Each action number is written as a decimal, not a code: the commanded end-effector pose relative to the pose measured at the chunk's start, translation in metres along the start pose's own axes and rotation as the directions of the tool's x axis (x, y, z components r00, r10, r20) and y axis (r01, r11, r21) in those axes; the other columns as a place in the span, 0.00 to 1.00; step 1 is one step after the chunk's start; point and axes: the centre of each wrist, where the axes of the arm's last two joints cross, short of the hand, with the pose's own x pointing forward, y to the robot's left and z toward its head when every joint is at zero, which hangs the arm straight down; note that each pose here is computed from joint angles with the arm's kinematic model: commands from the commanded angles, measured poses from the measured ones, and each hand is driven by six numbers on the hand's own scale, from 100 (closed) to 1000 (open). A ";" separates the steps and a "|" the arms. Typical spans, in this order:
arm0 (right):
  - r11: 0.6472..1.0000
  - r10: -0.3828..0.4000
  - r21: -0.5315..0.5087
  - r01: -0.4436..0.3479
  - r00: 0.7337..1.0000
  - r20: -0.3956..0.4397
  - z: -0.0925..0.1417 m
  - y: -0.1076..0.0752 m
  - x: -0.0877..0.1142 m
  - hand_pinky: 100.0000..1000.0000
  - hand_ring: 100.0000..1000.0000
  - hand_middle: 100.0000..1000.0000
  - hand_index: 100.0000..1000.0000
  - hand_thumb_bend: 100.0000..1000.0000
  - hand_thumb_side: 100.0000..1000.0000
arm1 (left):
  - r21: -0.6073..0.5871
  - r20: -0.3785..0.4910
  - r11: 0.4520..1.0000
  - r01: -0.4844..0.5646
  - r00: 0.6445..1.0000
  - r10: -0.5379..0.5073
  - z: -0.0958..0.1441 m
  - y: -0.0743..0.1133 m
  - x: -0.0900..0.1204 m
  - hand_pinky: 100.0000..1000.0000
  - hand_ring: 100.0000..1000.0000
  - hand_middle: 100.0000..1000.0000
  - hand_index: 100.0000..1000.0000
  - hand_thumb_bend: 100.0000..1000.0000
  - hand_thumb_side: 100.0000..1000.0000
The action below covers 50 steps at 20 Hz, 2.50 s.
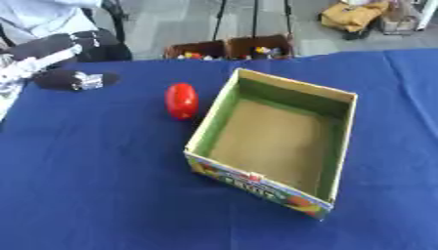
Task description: Pick up objects on the table and place them in the box.
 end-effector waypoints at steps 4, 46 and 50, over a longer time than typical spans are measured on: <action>1.000 -0.012 0.011 0.011 0.999 0.030 -0.009 0.001 0.003 0.72 0.80 0.61 0.80 0.00 0.83 | 0.008 0.004 1.000 0.019 1.000 -0.019 -0.016 -0.001 0.004 0.82 1.00 1.00 1.00 0.60 1.00; 0.996 -0.085 0.041 0.084 0.996 0.039 -0.019 0.022 0.002 0.75 0.84 0.59 0.78 0.00 0.90 | 0.012 -0.083 0.997 -0.079 0.993 0.080 -0.047 -0.024 0.001 0.66 0.95 0.97 1.00 0.73 0.81; 0.996 -0.086 0.041 0.085 0.996 0.037 -0.019 0.023 0.002 0.75 0.84 0.59 0.77 0.00 0.90 | 0.010 -0.082 0.995 -0.096 0.992 0.096 -0.047 -0.025 -0.001 0.55 0.89 0.92 1.00 0.73 0.80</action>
